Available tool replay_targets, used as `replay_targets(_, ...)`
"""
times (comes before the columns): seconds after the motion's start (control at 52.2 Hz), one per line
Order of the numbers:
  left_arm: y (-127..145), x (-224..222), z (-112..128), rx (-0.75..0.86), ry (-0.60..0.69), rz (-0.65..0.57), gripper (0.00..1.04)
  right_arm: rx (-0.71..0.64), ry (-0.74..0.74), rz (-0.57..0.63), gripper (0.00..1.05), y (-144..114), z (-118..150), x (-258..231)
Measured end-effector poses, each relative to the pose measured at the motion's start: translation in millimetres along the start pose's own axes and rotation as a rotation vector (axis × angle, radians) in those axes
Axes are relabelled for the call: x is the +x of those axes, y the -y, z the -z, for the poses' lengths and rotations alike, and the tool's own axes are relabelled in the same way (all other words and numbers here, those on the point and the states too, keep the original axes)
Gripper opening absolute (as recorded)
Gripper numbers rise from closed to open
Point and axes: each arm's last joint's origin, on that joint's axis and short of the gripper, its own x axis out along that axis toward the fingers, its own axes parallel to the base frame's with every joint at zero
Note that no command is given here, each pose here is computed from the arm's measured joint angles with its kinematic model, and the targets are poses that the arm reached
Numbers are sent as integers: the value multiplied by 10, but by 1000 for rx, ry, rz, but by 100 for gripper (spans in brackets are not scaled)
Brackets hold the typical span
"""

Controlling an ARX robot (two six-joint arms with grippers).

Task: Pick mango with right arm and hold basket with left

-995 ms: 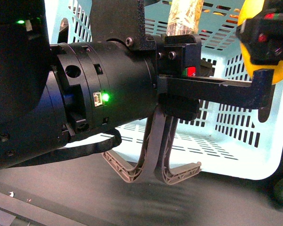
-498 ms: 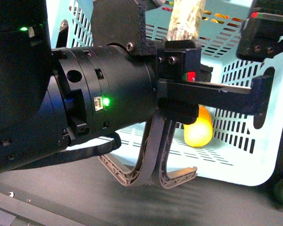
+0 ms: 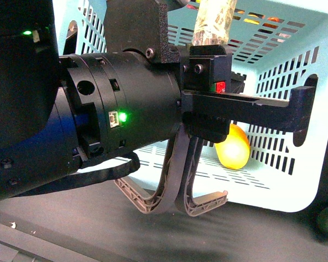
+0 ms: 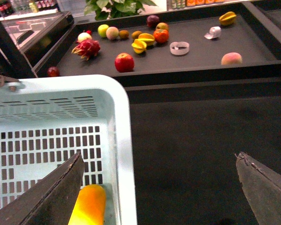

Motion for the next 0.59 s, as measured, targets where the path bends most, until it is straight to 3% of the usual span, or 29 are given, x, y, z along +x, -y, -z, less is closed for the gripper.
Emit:
replay_targets(0.287, 3, 0, 1, 0, -2, 7, 8, 89, 56, 136, 97, 324, -42, -489)
replay_targets(0.593, 1, 0, 0, 1, -1, 4, 8, 196, 110, 172, 97, 445, 0, -811)
